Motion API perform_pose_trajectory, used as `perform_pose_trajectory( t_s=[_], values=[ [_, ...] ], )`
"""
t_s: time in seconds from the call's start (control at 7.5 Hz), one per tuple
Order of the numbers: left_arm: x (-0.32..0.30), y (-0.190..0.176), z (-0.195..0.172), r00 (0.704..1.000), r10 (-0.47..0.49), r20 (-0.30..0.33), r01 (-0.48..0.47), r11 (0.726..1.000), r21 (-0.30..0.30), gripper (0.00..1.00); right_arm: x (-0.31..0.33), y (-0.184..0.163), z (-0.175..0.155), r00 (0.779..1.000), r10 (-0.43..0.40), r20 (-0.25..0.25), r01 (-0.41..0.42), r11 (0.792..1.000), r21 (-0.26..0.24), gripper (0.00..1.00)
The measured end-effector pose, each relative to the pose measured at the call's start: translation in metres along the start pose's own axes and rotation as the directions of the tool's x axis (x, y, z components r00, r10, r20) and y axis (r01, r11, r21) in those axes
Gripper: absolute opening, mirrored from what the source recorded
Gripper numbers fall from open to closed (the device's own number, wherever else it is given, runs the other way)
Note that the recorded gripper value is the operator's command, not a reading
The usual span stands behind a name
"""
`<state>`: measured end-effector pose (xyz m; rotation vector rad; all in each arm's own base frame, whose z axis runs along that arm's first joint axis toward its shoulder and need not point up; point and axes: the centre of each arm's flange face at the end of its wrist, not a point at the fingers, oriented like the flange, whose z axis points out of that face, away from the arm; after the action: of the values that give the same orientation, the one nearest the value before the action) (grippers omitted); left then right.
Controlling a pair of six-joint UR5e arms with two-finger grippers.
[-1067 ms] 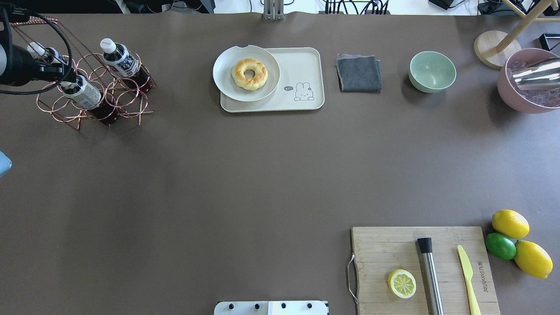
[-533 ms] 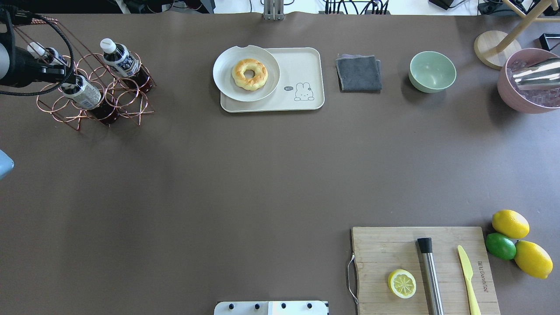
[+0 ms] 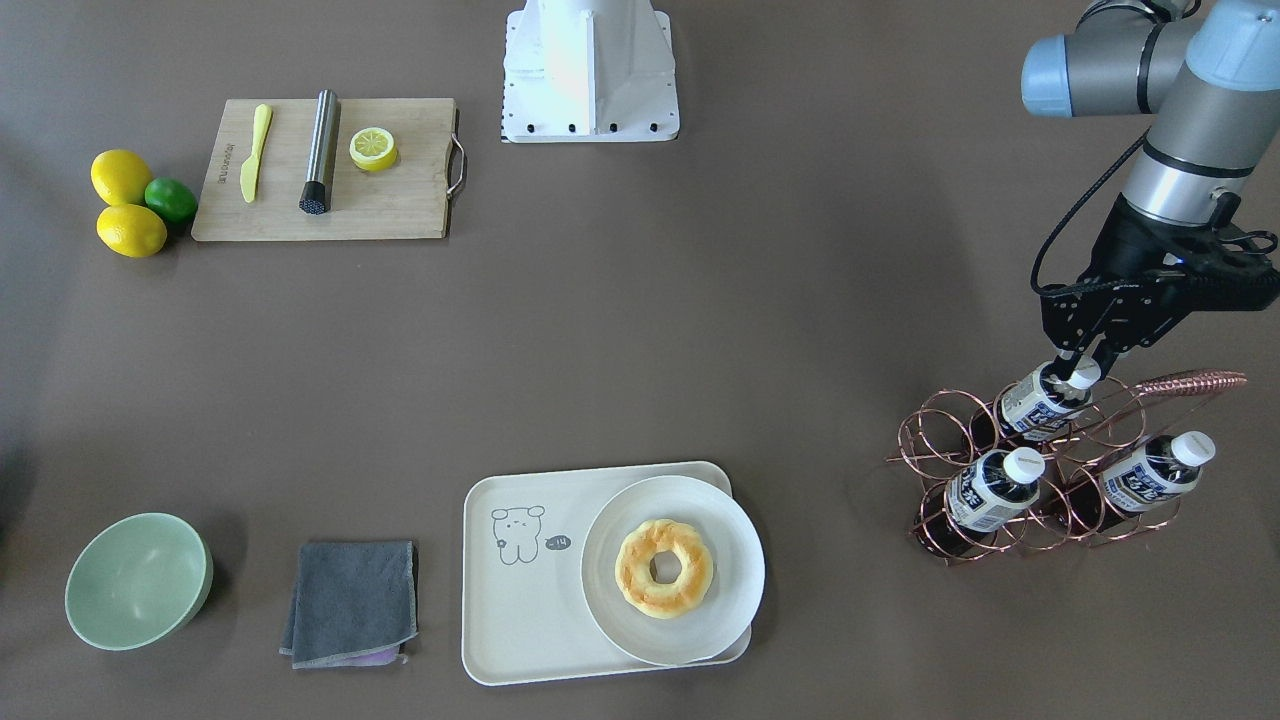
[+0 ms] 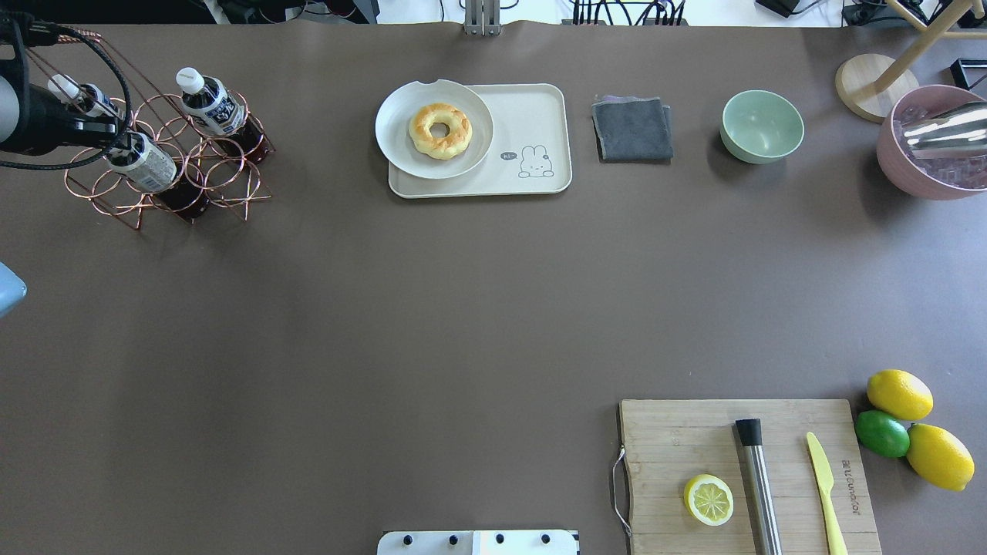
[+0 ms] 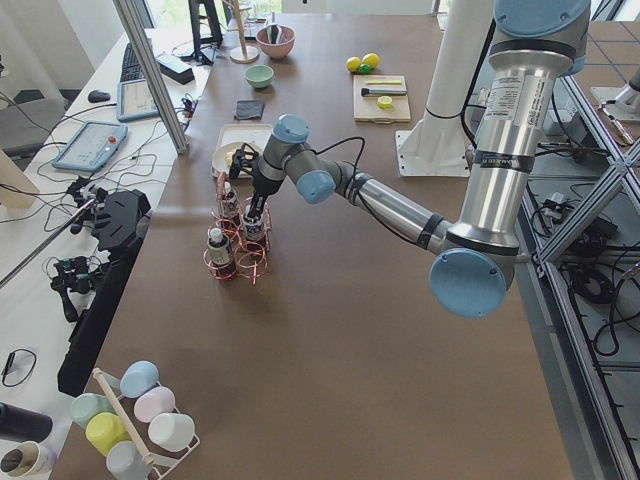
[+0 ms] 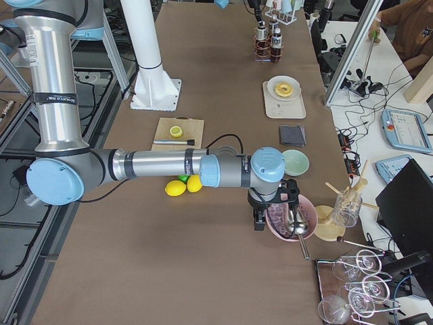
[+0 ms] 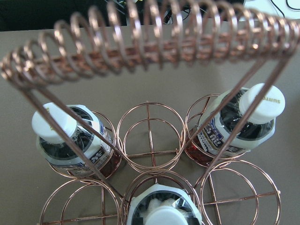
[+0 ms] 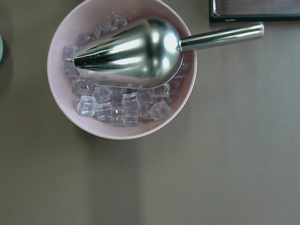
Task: Place tea on tray
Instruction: 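Grasp the nearest tea bottle with the left gripper and lift it from the rack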
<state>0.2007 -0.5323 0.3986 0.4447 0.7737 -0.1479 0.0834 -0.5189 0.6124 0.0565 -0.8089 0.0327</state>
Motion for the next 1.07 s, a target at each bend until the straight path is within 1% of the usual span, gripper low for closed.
perform_pose_trajectory(
  t_s=[0.13, 0.27, 0.4, 0.53, 0.8, 0.93, 1.07],
  values=[
    [0.001, 0.001, -0.001, 1.0, 0.001, -0.006, -0.001, 1.0, -0.004, 0.0, 0.0, 0.0, 0.0, 1.0, 0.0, 0.0, 0.0, 1.0, 0.0, 1.0],
    [0.003, 0.001, -0.005, 1.0, 0.0, -0.029, -0.001, 1.0, -0.021, 0.0, 0.0, 0.0, 0.0, 1.0, -0.001, 0.0, 0.001, 1.0, 0.0, 1.0],
    [0.007, -0.005, -0.015, 0.998, -0.004, -0.065, 0.001, 0.999, -0.034, 0.0, 0.0, 0.0, 0.0, 1.0, -0.001, 0.0, 0.001, 1.0, 0.0, 1.0],
    [0.007, -0.012, -0.026, 0.996, -0.01, -0.089, 0.007, 0.999, -0.033, 0.0, 0.0, 0.001, 0.0, 1.0, 0.0, 0.0, 0.0, 1.0, -0.001, 1.0],
    [-0.002, -0.027, -0.045, 0.995, -0.024, -0.094, 0.023, 1.0, -0.011, 0.0, 0.002, 0.003, 0.002, 1.0, 0.003, 0.0, -0.003, 1.0, -0.004, 1.0],
    [-0.008, -0.033, -0.056, 0.996, -0.011, -0.088, 0.012, 1.0, 0.005, 0.0, 0.003, 0.004, 0.003, 1.0, 0.004, 0.0, -0.004, 1.0, -0.006, 1.0],
    [-0.015, -0.043, -0.07, 0.998, 0.014, -0.067, -0.012, 1.0, 0.019, 0.0, 0.003, 0.004, 0.003, 1.0, 0.005, 0.0, -0.005, 1.0, -0.006, 1.0]
  ],
)
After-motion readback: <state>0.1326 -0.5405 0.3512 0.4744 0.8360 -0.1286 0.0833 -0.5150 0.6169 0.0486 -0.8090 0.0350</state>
